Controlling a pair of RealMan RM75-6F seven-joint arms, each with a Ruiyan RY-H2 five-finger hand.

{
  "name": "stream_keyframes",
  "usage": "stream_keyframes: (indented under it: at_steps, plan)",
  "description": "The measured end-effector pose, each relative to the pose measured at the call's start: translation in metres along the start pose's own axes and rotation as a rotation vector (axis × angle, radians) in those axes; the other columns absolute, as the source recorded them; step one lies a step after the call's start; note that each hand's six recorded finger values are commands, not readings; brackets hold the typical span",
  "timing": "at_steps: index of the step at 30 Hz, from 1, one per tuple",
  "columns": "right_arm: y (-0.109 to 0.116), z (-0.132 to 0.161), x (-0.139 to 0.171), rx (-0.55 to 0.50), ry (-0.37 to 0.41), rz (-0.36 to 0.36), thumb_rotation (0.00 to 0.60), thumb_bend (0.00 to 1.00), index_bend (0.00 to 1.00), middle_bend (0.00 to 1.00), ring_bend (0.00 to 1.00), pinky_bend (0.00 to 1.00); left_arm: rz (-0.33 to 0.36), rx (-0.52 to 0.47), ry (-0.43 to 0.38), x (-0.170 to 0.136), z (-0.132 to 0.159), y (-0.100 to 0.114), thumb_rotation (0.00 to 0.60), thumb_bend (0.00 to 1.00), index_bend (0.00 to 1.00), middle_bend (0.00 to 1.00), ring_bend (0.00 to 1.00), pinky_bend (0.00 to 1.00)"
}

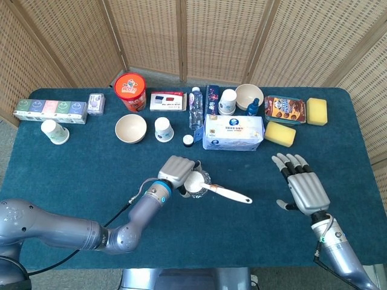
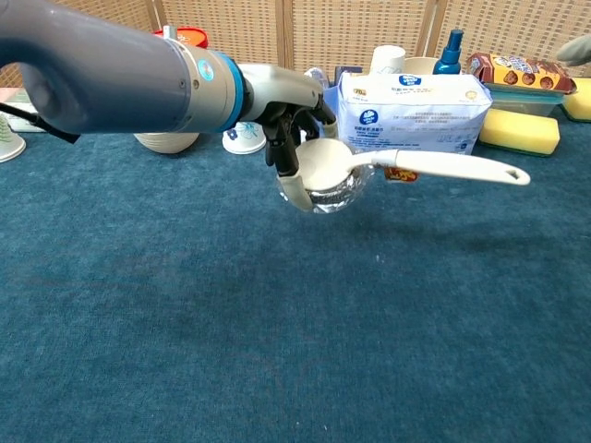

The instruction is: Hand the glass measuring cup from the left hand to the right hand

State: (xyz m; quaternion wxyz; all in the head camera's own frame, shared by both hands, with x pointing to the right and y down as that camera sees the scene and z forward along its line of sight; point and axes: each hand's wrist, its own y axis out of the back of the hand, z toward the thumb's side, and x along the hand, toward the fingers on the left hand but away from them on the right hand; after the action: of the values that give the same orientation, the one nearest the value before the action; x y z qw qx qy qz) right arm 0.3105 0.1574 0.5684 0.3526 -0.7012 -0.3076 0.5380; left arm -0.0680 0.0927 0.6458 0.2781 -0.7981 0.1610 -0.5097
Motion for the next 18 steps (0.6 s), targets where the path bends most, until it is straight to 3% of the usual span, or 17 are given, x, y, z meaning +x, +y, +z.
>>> stream_keyframes:
  at_steps: [18]
  plan:
    - [-0.01, 0.063, -0.013, -0.072, 0.147, 0.129, 0.6, 0.0, 0.0, 0.0, 0.0, 0.0, 0.066, -0.012, 0.005, 0.002, 0.004, 0.012, 0.6, 0.0, 0.38, 0.37, 0.3, 0.41]
